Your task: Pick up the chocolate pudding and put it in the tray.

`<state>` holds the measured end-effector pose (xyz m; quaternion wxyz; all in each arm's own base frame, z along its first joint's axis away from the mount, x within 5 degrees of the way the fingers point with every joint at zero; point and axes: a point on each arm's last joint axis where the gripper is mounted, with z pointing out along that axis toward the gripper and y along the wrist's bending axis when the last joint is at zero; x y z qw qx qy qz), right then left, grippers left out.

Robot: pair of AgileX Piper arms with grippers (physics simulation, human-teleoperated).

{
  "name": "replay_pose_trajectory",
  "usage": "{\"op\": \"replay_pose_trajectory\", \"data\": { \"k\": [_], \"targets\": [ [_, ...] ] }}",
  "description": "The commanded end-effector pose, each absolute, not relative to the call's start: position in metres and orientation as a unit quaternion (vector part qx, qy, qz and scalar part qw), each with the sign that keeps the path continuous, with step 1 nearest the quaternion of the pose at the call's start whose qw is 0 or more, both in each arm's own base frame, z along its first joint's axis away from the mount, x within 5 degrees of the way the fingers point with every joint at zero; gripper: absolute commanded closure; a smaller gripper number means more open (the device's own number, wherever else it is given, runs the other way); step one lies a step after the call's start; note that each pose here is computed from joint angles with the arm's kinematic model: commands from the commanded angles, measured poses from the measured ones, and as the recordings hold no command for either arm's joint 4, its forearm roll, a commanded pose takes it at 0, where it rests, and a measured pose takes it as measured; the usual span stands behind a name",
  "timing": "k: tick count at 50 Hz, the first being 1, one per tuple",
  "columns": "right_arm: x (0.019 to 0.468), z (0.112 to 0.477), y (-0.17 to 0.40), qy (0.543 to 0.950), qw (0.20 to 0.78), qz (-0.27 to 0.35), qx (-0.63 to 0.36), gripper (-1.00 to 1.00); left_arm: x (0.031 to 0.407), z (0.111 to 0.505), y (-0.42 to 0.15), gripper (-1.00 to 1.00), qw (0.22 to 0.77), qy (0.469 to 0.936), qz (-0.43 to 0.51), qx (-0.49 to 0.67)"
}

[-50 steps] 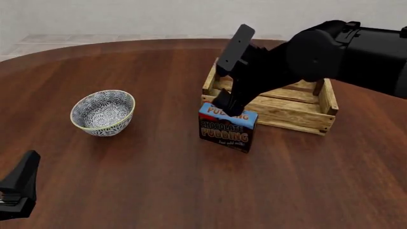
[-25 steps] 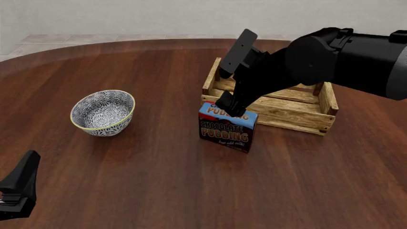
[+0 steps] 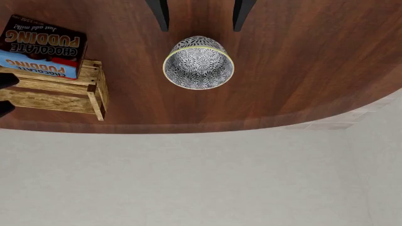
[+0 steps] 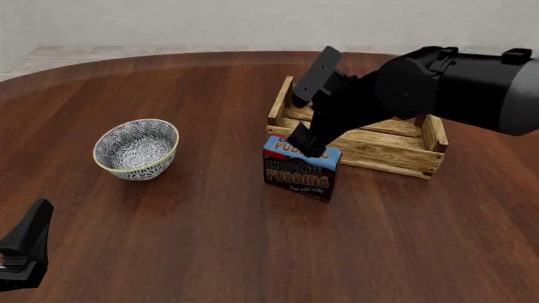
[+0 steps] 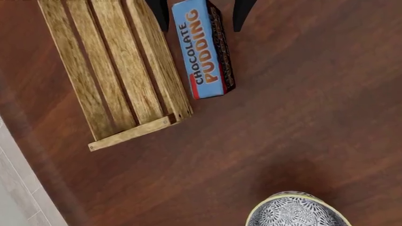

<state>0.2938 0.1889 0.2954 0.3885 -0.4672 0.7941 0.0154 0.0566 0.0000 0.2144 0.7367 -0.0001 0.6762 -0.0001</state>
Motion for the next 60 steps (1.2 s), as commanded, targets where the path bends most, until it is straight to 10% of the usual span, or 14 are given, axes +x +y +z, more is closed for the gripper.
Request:
{"op": "replay_pose_trajectory", "data": {
  "k": [1,60],
  "targets": [
    [0.297,0.291,0.188,0.799,0.386,0.016,-0.461,-1.0,0.057,0.214,0.0,-1.0,0.737,0.676,0.0,0.0],
    [0.32,0.274,0.173,0.82,0.377,0.004,-0.431,-1.0,0.057,0.214,0.0,-1.0,0.737,0.676,0.0,0.0]
  ]
}}
